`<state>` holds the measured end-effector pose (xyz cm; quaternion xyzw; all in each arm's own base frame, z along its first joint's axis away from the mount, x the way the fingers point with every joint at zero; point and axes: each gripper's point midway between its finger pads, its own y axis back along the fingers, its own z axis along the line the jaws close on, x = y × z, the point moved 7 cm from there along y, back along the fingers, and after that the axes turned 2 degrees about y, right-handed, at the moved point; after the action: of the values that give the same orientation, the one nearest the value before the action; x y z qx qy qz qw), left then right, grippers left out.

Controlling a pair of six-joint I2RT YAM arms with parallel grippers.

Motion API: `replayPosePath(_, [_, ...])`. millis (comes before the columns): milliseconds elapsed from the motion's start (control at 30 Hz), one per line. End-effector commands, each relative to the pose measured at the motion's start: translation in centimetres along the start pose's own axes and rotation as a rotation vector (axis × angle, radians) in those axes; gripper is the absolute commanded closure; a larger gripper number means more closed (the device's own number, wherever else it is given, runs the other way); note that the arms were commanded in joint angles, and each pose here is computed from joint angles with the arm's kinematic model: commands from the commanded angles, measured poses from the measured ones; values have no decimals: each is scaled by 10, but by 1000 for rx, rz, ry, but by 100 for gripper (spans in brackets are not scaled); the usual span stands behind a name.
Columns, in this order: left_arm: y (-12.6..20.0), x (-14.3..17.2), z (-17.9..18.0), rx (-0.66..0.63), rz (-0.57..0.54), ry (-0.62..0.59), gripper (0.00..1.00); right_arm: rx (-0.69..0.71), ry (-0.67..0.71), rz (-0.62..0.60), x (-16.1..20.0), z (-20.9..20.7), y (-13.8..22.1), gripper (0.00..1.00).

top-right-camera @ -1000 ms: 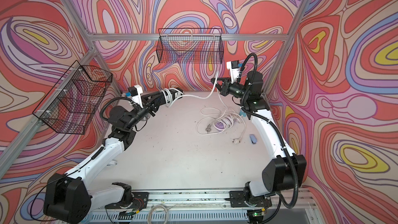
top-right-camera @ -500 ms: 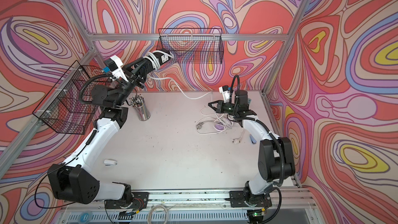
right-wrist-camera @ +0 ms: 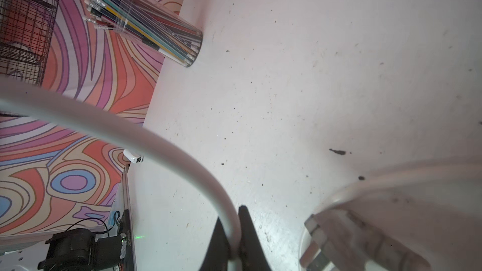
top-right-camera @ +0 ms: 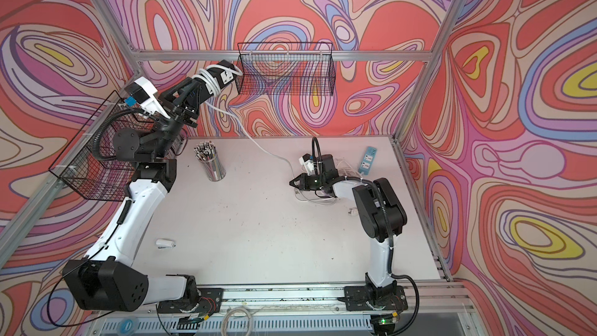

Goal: Unwrap the cord wrapped around the power strip
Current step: Unwrap the power cord from the power strip.

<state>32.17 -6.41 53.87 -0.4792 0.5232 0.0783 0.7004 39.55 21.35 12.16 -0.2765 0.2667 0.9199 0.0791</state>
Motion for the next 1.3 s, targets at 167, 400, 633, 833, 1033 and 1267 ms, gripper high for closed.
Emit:
replayPosePath(167, [-6, -31, -16, 123, -119, 28, 100, -30, 140, -110, -25, 32, 24, 87])
replayPosePath(400, [-9, -14, -13, 169, -70, 87, 100, -23, 320, -188, -51, 83, 64, 2])
replayPosePath(633, [-15, 11, -23, 304, 7, 199, 100, 27, 485, -269, -76, 129, 103, 1])
replayPosePath(833, [-25, 30, -46, 430, 56, 291, 100, -183, 646, -431, -98, 190, 134, 2])
replayPosePath(1033, [-36, 42, -63, 506, 37, 408, 100, -348, 879, -668, -88, 240, 136, 3])
replayPosePath(1267, [-47, 44, -72, 589, 6, 535, 100, -355, 970, -878, -80, 251, 126, 4])
